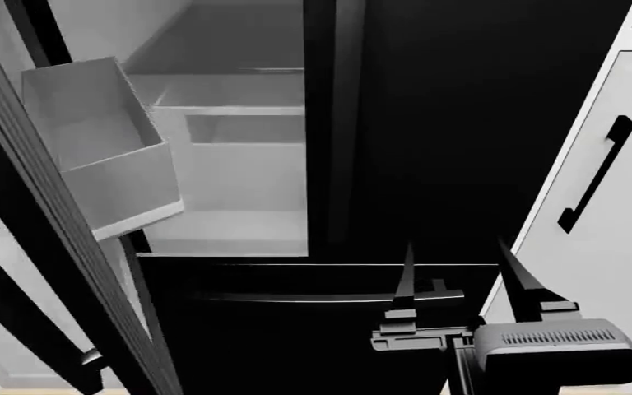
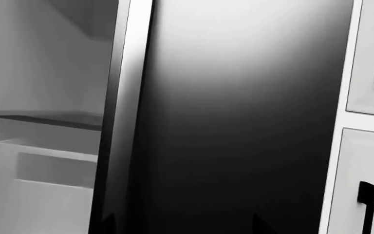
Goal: Open the fridge doors
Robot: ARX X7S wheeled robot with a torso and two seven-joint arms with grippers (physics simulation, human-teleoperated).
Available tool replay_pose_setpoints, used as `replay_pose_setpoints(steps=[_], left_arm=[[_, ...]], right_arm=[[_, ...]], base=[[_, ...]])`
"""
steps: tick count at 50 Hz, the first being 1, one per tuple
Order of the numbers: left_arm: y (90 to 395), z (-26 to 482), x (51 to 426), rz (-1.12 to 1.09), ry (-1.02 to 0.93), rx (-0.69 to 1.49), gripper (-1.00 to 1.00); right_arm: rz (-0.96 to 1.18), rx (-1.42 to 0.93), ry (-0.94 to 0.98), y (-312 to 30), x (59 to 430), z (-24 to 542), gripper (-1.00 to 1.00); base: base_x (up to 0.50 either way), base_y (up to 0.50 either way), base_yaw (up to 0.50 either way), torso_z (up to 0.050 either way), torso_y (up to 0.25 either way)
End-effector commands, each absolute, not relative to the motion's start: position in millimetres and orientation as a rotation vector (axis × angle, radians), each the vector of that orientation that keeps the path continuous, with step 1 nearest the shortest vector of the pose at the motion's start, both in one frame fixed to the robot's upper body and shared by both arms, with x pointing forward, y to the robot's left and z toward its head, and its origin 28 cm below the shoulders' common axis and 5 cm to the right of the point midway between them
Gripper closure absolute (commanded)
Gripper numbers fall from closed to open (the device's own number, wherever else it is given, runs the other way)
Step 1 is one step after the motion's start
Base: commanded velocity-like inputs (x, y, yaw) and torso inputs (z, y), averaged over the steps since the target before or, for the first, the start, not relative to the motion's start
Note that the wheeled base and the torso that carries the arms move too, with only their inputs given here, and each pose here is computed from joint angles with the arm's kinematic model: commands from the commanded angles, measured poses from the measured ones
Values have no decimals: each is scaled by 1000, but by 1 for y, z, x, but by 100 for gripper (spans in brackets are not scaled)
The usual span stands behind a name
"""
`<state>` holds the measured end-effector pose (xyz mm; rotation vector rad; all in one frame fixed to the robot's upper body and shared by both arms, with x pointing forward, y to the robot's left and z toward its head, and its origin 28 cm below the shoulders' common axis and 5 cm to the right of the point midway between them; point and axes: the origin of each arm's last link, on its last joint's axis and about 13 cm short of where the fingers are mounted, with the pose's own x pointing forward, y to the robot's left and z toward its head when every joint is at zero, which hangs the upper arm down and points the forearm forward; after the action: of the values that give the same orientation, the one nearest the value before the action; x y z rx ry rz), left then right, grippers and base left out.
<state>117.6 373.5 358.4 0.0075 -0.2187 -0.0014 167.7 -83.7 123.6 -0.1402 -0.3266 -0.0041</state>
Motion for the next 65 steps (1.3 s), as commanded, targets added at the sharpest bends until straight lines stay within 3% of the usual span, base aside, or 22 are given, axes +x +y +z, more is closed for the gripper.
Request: replay_pose_setpoints(steps=[1,12,65], left_arm=[[437,379,99,1008,-388,-68,-100],[440,377,87,1149,-420,-88,-100],[444,366,83,1195,-421,-89,-100]], right_arm=[[-3,-140,-326,-83,168,123,-100],[-3,-139,-326,-84,168,123,-100],[-27,-174,-342,-79,165,143,-100]], base=[[0,0,0,0,0],[0,0,0,2,0],[0,0,0,0,0]])
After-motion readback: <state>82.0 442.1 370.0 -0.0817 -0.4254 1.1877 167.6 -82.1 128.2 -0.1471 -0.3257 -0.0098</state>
